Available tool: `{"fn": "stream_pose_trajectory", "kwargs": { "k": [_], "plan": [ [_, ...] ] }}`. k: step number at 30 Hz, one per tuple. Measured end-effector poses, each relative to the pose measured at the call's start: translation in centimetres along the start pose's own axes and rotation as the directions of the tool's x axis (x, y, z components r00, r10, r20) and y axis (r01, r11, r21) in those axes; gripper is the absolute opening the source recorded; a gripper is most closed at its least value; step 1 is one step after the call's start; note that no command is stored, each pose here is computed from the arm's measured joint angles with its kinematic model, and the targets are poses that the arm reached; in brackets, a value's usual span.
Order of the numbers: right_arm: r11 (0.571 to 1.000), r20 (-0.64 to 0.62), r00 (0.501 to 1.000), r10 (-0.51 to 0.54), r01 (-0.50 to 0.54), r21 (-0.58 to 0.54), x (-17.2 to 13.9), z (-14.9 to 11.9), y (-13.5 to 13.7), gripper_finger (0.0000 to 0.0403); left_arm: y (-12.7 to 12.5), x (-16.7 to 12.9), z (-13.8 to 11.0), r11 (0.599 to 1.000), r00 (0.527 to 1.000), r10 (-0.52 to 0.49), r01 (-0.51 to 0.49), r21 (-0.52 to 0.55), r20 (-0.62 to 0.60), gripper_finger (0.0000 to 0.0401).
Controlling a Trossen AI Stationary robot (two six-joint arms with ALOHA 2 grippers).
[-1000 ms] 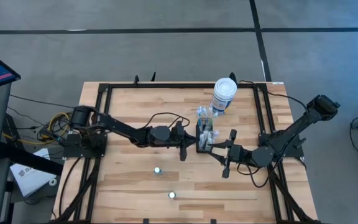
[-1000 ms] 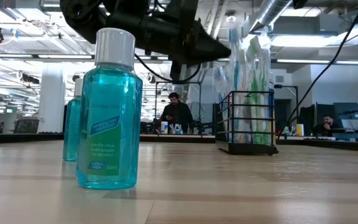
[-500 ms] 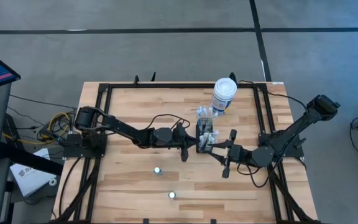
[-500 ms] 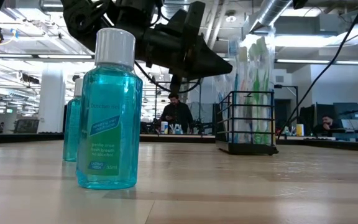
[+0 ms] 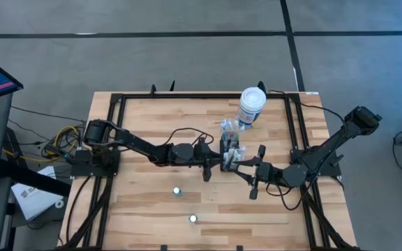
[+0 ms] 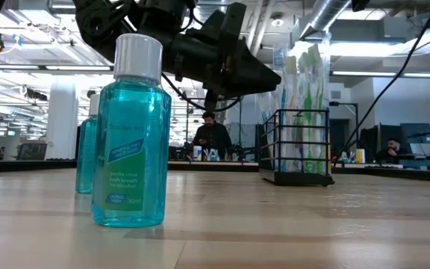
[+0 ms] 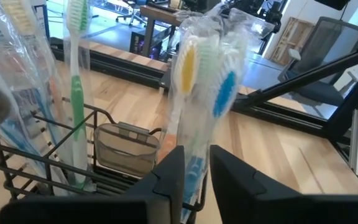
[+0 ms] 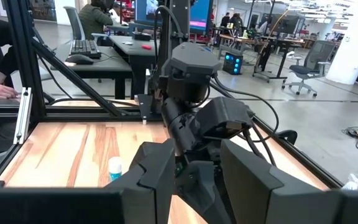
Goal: Pick & Place toothbrushing station
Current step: Put the blue toothbrush into the wire mesh organizer
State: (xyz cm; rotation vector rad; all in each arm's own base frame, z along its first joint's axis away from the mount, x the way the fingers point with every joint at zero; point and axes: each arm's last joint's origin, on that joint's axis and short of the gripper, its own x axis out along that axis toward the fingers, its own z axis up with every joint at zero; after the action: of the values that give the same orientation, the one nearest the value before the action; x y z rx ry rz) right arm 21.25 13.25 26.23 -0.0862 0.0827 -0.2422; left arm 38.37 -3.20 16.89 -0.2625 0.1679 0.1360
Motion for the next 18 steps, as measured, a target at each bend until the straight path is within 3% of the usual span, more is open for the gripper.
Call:
{"fn": "stream_pose_trajectory", "kwargs": {
  "k": [18],
  "plan": [
    [1.000,-0.015,1.000,0.003,-0.003,0.016,-0.02,-0.21,0.03,0.0120,-0.11,-0.15,-0.01,0.999,0.999,-0.027,0.028,0.043,-0.035,0.0086]
  ]
}}
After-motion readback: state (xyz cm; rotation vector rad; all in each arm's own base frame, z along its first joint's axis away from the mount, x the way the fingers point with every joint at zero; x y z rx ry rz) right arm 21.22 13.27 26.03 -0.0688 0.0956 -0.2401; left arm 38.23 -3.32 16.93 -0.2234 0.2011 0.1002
